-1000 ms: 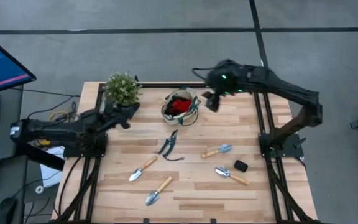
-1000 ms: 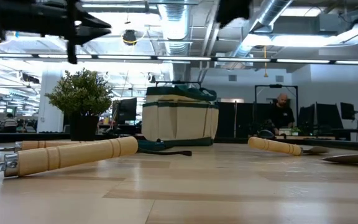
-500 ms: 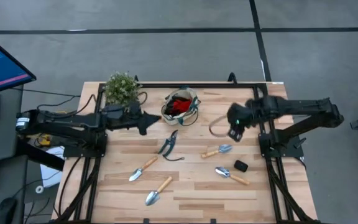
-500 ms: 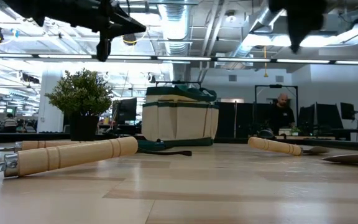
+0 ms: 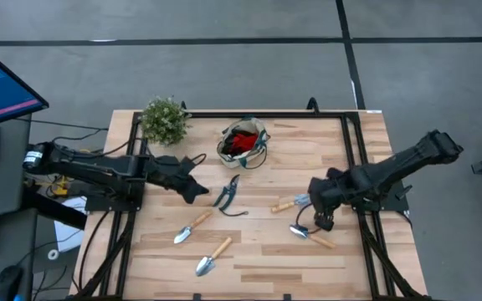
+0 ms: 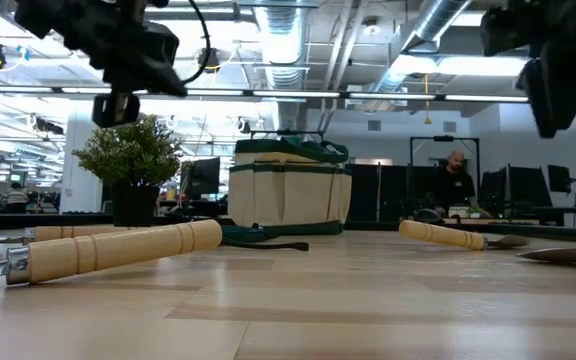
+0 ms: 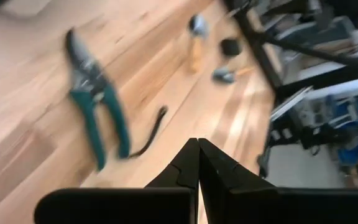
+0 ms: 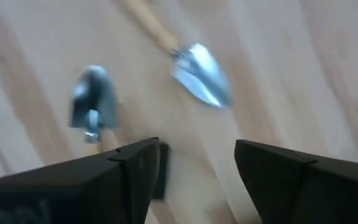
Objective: Pick & Place Garden tools in Gardening bag
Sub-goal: Put the brown trowel into the light brown gardening bag
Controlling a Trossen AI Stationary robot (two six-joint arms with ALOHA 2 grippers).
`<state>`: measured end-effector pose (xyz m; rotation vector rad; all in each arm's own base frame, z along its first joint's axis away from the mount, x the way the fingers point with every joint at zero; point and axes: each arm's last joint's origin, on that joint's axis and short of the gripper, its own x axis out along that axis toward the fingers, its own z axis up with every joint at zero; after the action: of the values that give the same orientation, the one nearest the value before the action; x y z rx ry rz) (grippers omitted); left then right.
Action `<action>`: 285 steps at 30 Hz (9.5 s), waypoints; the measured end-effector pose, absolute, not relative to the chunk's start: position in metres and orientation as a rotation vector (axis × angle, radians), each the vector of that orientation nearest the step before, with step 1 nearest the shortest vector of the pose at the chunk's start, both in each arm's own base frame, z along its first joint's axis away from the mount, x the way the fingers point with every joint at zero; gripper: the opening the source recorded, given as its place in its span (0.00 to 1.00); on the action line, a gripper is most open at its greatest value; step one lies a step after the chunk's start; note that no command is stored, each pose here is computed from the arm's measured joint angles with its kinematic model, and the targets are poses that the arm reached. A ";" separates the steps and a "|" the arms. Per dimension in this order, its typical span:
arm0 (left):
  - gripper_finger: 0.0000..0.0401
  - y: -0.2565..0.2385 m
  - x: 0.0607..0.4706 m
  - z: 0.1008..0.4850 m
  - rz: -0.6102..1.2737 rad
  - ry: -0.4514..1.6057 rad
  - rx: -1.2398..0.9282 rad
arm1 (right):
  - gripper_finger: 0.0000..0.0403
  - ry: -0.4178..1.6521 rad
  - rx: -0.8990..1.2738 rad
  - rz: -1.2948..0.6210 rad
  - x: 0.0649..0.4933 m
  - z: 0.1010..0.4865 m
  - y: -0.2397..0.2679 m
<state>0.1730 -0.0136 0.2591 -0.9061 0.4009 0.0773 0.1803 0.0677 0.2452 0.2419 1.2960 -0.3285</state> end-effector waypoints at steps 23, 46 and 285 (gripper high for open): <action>0.43 -0.015 0.173 0.259 0.027 0.415 -0.823 | 0.66 1.243 -0.164 0.184 0.258 0.165 0.034; 0.39 -0.014 0.173 0.259 0.048 0.407 -0.830 | 0.15 1.310 -0.160 0.161 0.272 0.131 0.035; 0.28 -0.006 0.174 0.263 0.276 0.253 -0.757 | 0.64 1.428 0.234 -0.246 0.283 0.359 -0.068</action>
<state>0.1741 -0.0062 0.2629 -0.7569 0.2530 0.2761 0.2825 -0.0681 0.3586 0.2341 1.4283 -0.2458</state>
